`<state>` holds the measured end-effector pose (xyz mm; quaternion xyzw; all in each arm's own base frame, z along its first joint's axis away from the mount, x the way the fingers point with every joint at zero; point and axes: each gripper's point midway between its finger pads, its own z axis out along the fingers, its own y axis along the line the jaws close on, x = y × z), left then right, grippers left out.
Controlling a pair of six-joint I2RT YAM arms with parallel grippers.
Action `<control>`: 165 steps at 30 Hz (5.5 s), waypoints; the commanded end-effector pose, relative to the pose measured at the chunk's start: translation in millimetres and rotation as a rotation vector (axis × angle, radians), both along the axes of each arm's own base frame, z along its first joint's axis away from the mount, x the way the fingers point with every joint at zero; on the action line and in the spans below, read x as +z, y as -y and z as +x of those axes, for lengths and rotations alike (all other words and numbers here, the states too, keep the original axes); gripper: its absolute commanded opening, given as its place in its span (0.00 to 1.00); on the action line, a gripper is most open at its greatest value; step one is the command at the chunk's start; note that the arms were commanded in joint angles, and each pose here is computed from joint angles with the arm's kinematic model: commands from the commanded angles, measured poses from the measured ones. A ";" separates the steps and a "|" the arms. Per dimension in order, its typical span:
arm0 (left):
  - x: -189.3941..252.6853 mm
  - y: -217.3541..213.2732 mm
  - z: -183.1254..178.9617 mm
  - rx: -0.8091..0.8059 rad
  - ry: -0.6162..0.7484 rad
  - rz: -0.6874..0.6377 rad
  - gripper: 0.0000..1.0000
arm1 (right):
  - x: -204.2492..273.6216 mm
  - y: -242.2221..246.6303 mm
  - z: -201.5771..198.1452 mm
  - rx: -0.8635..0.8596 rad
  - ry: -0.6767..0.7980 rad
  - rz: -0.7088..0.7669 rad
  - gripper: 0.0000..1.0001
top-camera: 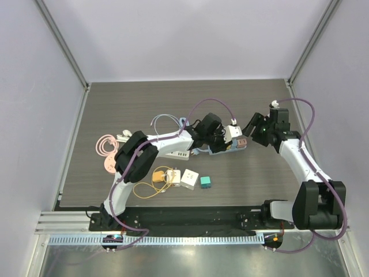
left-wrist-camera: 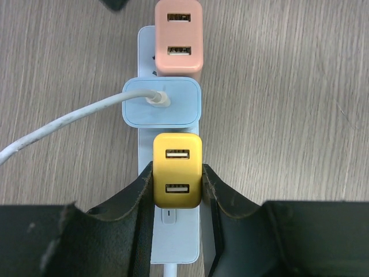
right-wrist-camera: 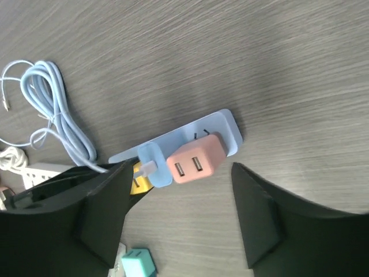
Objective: Pull the plug off the socket
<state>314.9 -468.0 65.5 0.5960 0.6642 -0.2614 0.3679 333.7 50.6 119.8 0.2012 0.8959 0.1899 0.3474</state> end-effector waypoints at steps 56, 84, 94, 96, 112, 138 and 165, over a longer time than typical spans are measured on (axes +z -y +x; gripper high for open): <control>178.0 35.3 -8.2 -0.013 0.015 -0.484 0.00 | -106.3 -32.9 -68.4 0.232 -0.413 -0.270 0.17; 180.0 -13.4 -83.5 0.019 -0.314 -0.348 0.00 | -75.3 -48.1 -50.4 0.257 -0.324 -0.205 0.21; 114.3 -12.0 -151.4 0.110 -0.653 -0.287 0.00 | -28.2 -63.7 -29.8 0.286 -0.185 -0.145 0.27; 107.5 -7.6 -150.9 0.129 -0.681 -0.297 0.00 | -13.5 -68.7 -25.0 0.297 -0.146 -0.124 0.30; 11.0 -22.5 -134.9 0.526 -0.846 -0.120 0.12 | 11.8 -69.4 -23.0 0.294 -0.079 -0.117 0.42; 85.0 -27.1 -81.0 0.508 -0.623 -0.204 0.09 | 8.5 -24.7 -19.4 0.206 -0.119 -0.288 0.68; 31.0 -10.2 6.7 0.678 -0.578 -0.263 0.05 | 29.2 -46.8 11.4 -0.031 -0.240 0.086 1.00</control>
